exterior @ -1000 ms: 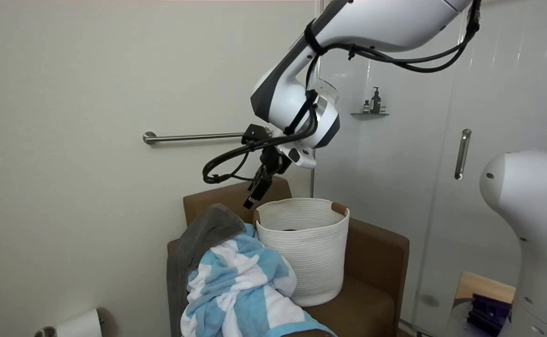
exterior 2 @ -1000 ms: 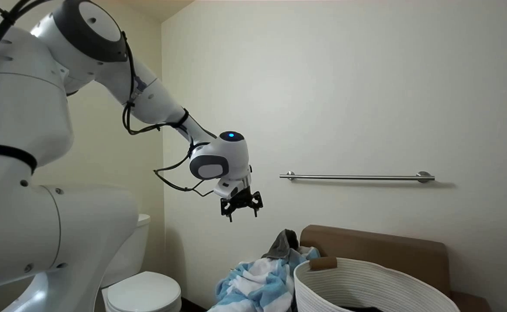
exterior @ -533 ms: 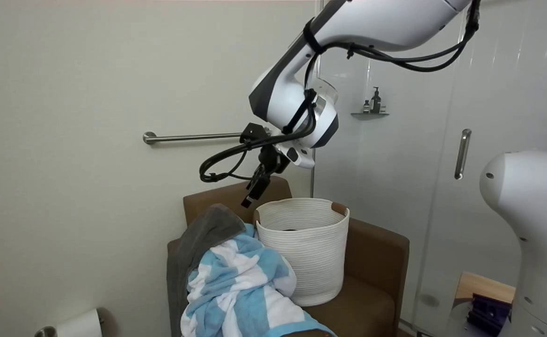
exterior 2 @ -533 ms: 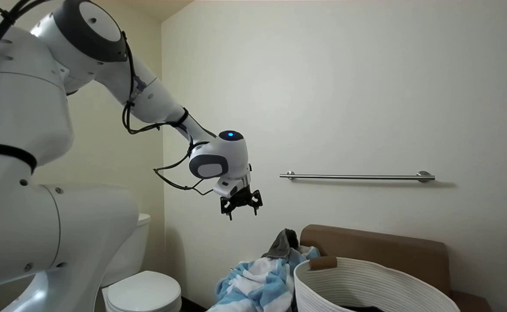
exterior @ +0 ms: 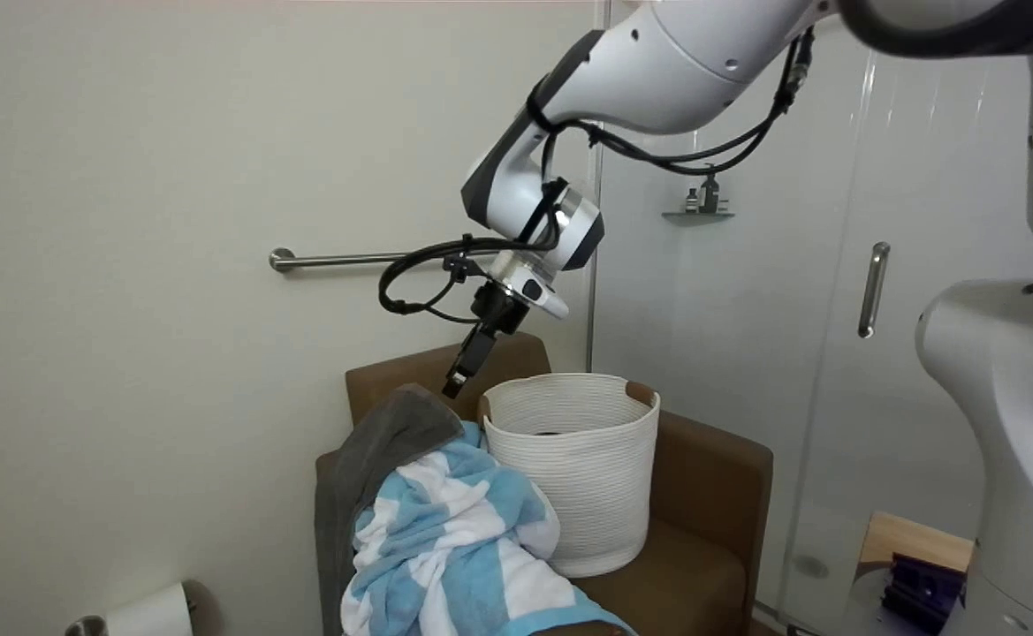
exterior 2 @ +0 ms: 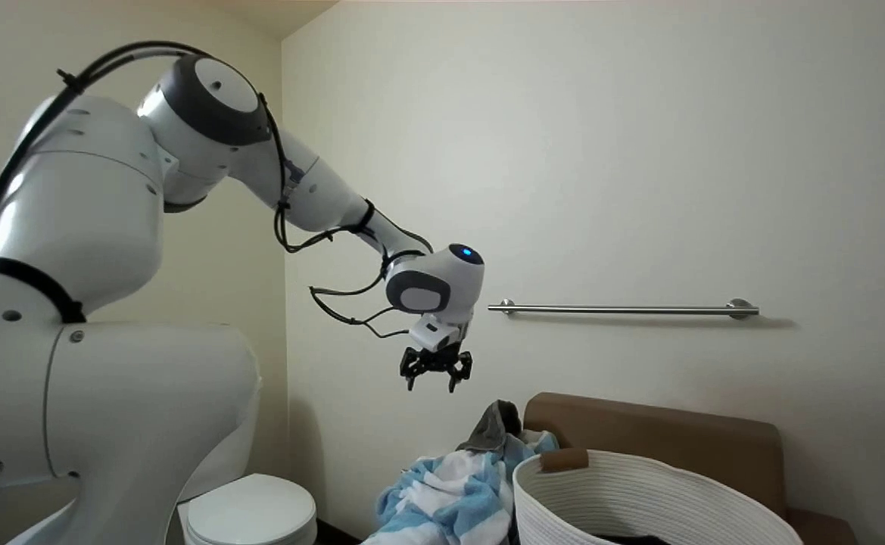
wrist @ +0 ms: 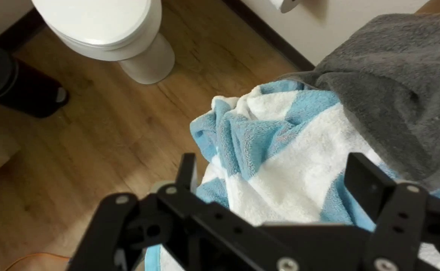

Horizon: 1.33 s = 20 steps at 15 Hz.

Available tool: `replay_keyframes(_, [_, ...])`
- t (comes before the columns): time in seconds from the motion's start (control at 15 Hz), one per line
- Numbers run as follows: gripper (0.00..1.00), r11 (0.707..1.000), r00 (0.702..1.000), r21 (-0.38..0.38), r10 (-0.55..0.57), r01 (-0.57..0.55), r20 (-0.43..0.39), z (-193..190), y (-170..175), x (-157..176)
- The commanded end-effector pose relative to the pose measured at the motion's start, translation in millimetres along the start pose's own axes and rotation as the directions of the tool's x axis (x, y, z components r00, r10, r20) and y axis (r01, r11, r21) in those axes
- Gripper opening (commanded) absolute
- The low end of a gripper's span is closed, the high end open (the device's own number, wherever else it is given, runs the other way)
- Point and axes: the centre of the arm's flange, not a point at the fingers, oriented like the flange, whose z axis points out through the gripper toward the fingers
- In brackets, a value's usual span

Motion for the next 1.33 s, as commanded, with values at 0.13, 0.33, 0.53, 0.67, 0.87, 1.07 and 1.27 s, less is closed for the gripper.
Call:
replay_keyframes(0.13, [1.00, 0.994, 0.986, 0.058, 0.103, -0.096, -0.131, 84.9, -83.1, -12.3])
replay_keyframes(0.33, [1.00, 0.989, 0.967, 0.123, 0.111, -0.085, -0.227, 139.9, -97.5, -5.9])
replay_keyframes(0.53, [1.00, 0.972, 0.936, 0.224, 0.149, -0.078, -0.320, 175.5, -101.3, -3.1])
replay_keyframes(0.67, [1.00, 0.956, 0.910, 0.279, 0.198, -0.096, -0.364, 188.0, -104.2, 1.7])
replay_keyframes(0.87, [1.00, 0.940, 0.853, 0.313, 0.274, -0.139, -0.445, 198.6, -113.1, 10.2])
replay_keyframes(1.07, [1.00, 0.949, 0.779, 0.267, 0.293, -0.168, -0.554, 205.1, -125.5, 18.4])
replay_keyframes(1.27, [1.00, 0.965, 0.717, 0.152, 0.259, -0.211, -0.647, 206.6, -138.1, 28.8])
